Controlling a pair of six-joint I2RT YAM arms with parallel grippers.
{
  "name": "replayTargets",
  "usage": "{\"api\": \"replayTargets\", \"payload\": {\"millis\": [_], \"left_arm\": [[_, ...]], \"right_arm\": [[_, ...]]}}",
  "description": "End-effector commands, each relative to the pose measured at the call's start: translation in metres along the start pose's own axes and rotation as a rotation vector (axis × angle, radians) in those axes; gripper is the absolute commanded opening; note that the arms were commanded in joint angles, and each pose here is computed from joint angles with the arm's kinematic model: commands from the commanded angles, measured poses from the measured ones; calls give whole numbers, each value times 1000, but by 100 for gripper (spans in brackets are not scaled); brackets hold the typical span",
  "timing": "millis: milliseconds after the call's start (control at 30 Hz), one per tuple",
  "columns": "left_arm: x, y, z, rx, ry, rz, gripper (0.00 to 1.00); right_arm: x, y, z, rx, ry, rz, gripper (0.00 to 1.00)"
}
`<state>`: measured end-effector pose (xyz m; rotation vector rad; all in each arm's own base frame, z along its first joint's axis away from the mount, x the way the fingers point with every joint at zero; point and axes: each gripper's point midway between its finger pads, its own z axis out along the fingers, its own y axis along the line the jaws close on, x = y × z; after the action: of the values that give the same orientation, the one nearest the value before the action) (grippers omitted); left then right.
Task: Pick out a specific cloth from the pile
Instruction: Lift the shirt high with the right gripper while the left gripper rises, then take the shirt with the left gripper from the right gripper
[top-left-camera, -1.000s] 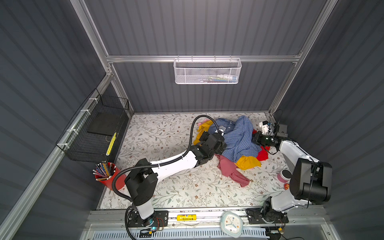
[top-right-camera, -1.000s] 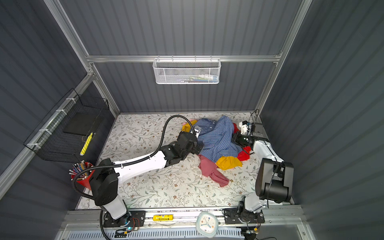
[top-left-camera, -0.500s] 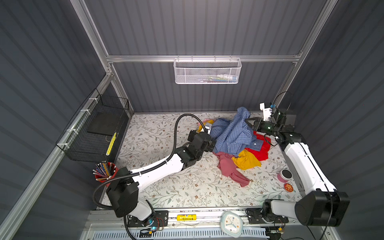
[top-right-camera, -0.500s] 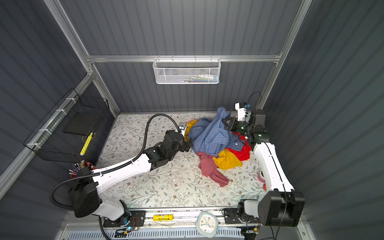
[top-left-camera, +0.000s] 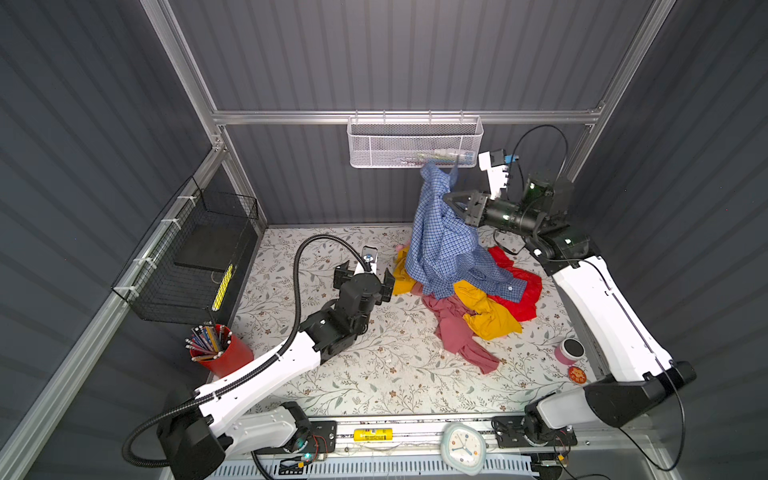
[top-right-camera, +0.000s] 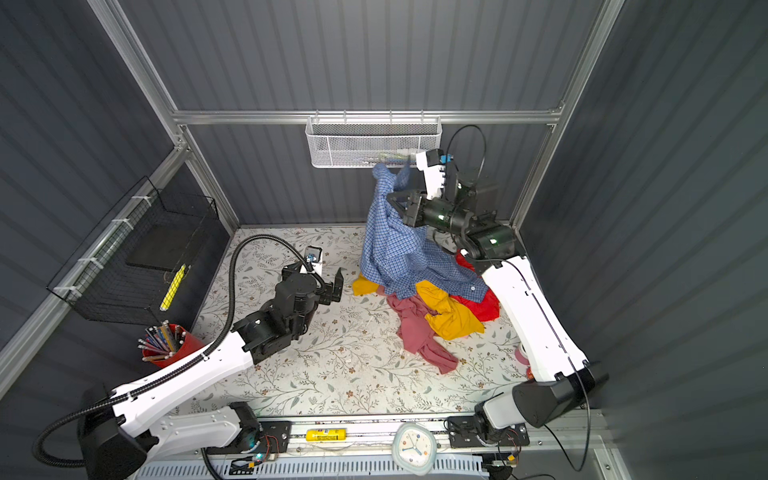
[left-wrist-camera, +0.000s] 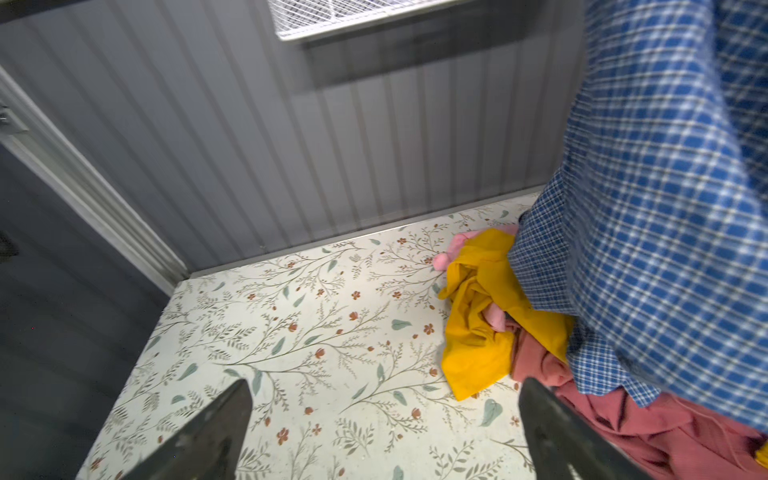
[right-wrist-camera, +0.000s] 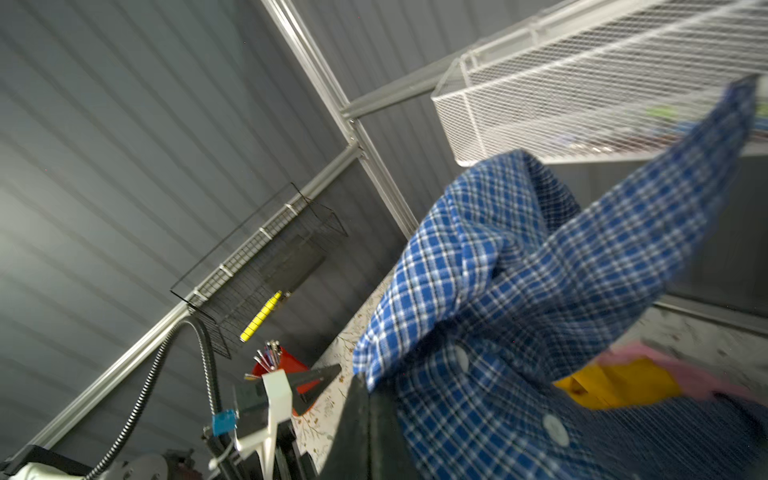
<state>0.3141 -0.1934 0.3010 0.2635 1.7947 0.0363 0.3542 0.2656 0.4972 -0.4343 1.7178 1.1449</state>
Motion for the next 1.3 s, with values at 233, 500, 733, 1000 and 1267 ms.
{"api": "replayTargets", "payload": {"millis": [233,500,733,1000,1267], "left_arm": [[-10,-7,-35,211,-29,2,100],[-49,-52,-17,344,-157,-38,100],[-77,-89,38,283,-248,-38,100],[-106,-114,78,242,-408,-89,100],[-153,-116,90,328,-536,-120,18]], "right_arm": [[-24,74,81,-149,29,-43,0],[6,77,96,-160,93,-41,0],[9,82,72,-133,110,-72,0],[30,68,36,-84,110,-38,0],[52,48,8,-24,115,1,0]]}}
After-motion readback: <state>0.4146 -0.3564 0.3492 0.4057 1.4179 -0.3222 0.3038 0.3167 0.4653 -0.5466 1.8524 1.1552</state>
